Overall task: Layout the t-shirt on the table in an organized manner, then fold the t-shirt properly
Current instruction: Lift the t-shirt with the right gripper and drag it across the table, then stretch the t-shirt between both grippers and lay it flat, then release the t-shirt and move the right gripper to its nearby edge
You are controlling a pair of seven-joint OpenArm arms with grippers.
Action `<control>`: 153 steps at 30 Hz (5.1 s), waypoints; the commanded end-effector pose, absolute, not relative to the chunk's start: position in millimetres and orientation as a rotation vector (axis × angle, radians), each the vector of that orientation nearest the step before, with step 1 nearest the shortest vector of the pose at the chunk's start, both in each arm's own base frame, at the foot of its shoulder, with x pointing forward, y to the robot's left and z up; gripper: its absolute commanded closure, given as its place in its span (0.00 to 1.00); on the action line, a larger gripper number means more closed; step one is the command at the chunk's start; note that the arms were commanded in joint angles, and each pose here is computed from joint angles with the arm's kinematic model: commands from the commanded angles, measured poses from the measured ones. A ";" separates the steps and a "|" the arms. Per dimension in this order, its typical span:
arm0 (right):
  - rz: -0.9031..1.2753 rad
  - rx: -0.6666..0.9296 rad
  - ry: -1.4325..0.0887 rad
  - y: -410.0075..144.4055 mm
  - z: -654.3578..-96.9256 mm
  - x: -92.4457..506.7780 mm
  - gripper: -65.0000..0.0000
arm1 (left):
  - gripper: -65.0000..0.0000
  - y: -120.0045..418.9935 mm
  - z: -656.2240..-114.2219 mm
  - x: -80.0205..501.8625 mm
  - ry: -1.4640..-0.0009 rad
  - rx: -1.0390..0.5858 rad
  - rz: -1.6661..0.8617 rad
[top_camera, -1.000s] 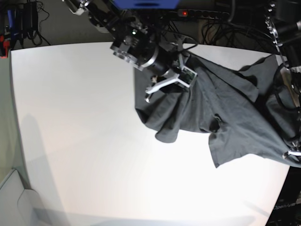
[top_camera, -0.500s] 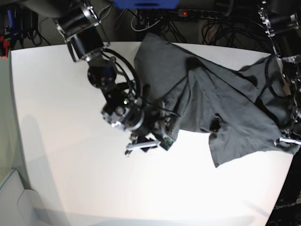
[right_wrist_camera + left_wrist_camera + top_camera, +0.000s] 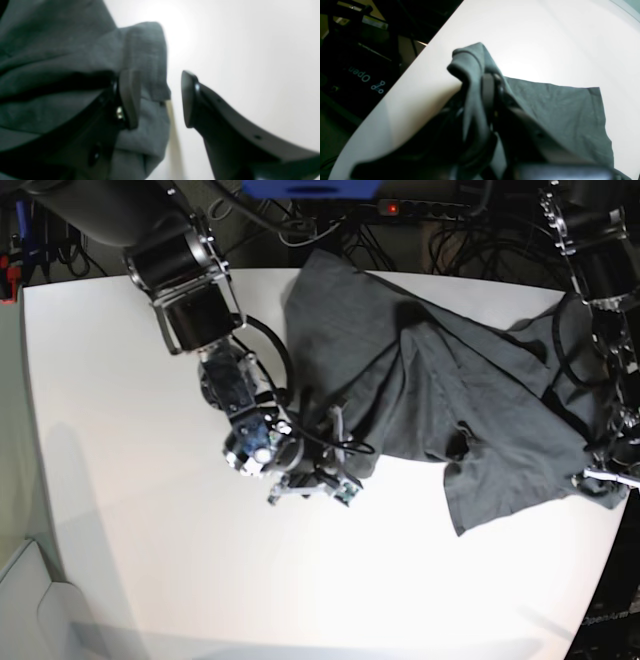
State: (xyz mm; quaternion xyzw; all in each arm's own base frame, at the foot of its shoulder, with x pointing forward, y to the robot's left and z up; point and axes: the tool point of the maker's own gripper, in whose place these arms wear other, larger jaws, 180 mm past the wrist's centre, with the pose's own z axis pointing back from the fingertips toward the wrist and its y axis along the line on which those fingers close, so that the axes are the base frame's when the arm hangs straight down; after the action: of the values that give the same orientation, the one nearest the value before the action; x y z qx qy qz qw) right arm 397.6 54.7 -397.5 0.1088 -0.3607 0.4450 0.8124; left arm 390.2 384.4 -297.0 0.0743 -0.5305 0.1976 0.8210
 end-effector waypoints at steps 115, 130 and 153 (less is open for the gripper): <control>0.712 0.013 -0.733 -143.2 -438.5 266.3 1.00 | 1.00 321.6 -394.2 252.0 -0.737 0.174 0.243; 0.865 -0.082 -0.982 -110.2 -321.7 286.6 1.00 | 1.00 316.8 -302.5 272.2 -0.947 0.233 0.146; 0.888 0.067 -0.921 -39.7 -343.2 285.4 0.61 | 0.50 328.3 -290.3 265.1 -0.967 0.270 0.158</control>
State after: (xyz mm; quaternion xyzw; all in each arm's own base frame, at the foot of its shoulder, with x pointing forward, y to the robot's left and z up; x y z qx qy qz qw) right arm 278.9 -43.0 -354.8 0.0281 -0.4093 0.4178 0.8107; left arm 259.4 323.9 -305.1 0.1187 -0.4427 0.0812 0.8850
